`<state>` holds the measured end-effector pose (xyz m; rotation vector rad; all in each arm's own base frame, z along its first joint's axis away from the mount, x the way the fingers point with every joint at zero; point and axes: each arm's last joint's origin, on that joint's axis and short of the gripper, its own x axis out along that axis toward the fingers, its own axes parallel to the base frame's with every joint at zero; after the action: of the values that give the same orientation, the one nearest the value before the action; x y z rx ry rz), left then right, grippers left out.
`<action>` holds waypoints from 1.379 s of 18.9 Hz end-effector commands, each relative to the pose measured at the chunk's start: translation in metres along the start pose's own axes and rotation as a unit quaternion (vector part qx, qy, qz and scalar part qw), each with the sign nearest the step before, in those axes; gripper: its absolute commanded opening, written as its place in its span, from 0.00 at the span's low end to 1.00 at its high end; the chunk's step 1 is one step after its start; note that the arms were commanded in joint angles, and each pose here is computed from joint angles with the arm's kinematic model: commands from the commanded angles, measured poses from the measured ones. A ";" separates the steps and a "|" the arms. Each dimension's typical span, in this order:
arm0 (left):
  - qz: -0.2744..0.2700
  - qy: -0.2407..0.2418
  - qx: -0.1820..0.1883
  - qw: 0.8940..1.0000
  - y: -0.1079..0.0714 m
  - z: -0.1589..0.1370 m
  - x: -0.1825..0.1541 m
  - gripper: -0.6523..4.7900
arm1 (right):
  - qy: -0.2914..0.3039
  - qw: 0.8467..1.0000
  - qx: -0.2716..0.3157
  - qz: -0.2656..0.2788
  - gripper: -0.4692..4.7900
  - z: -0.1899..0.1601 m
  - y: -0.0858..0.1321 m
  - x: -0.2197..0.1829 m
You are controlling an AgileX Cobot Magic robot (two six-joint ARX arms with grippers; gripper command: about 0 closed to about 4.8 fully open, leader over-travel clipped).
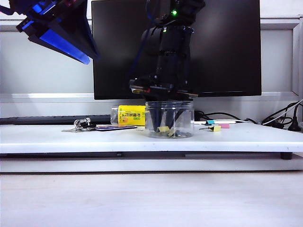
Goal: Take the clips out of the round transparent plastic box and place them on the table.
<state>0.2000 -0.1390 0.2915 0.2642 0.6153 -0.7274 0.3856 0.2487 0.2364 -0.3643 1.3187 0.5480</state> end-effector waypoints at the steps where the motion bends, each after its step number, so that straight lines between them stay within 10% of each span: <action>1: 0.000 -0.006 0.001 1.000 0.000 0.001 -0.001 0.41 | 0.002 1.000 -0.003 -0.010 0.36 0.000 -0.001 0.003; 26: 0.000 -0.005 0.001 1.000 0.000 0.001 -0.001 0.41 | -0.021 0.997 -0.003 -0.069 0.09 0.005 -0.004 0.003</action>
<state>0.2000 -0.1390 0.2915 0.2642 0.6153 -0.7274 0.3922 0.2475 0.2350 -0.4453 1.2461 0.4385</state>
